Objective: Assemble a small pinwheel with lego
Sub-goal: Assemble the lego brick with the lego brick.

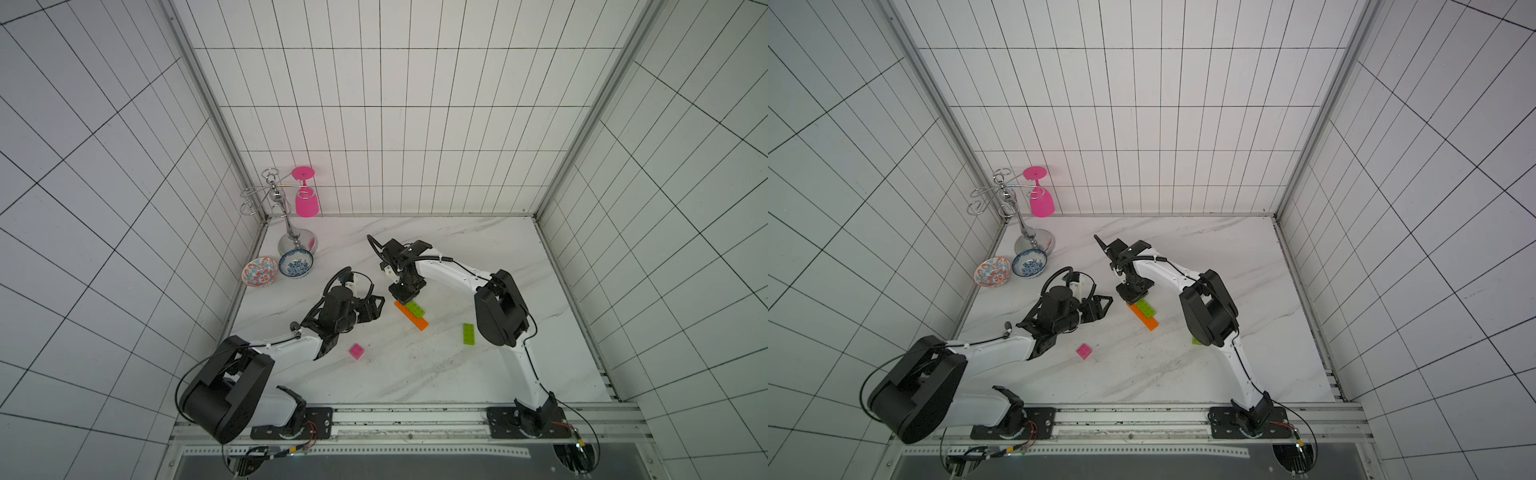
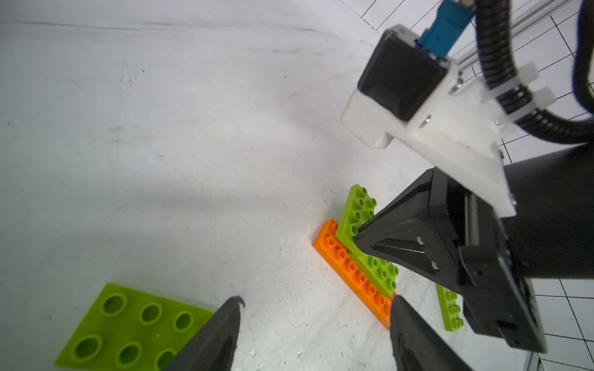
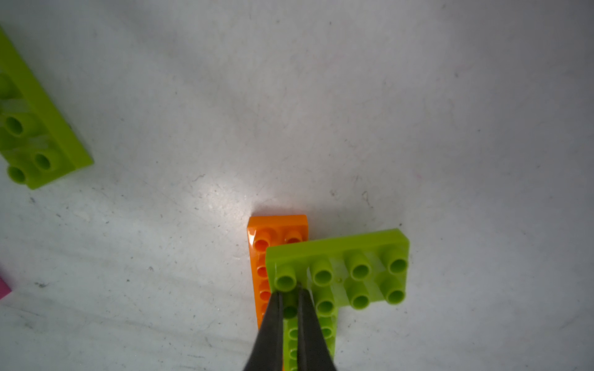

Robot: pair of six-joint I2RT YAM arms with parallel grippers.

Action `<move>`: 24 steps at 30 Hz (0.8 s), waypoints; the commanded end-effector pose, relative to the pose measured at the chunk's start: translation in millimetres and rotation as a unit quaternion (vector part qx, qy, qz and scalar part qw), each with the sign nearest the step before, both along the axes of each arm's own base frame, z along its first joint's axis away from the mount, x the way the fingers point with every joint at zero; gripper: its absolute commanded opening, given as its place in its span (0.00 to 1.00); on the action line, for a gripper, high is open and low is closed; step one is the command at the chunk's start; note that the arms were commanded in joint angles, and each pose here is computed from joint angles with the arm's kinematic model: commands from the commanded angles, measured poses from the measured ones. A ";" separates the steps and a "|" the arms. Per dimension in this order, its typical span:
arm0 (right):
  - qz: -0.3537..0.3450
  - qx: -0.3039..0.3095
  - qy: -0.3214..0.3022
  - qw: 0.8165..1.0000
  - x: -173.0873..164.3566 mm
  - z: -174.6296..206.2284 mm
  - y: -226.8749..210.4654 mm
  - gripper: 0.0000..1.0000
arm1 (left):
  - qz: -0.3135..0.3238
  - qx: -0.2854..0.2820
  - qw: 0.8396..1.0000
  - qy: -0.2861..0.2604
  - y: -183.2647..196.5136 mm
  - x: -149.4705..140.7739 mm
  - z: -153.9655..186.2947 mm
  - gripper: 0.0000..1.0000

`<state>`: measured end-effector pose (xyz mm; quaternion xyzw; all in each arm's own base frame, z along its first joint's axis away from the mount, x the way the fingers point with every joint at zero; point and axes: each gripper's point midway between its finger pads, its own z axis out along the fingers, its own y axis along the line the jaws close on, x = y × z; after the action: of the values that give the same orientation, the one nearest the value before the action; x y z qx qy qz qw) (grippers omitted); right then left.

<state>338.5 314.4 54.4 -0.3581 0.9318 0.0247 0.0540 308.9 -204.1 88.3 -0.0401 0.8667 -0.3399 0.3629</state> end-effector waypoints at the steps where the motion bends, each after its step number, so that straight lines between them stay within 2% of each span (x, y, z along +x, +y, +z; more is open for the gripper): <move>1: 0.011 -0.001 0.004 1.000 3.3 3.8 2.5 0.06 | 0.005 0.006 1.000 -0.005 2.7 -0.8 -0.1 0.74; 24: 0.002 -0.031 0.010 0.999 2.7 -15.3 -6.1 0.06 | 0.012 0.011 1.000 -0.005 6.3 0.3 0.4 0.75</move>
<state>340.4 312.6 52.1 -0.3574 0.9322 0.0166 0.0542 309.1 -201.1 86.3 -0.0444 0.8695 -0.3316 0.3633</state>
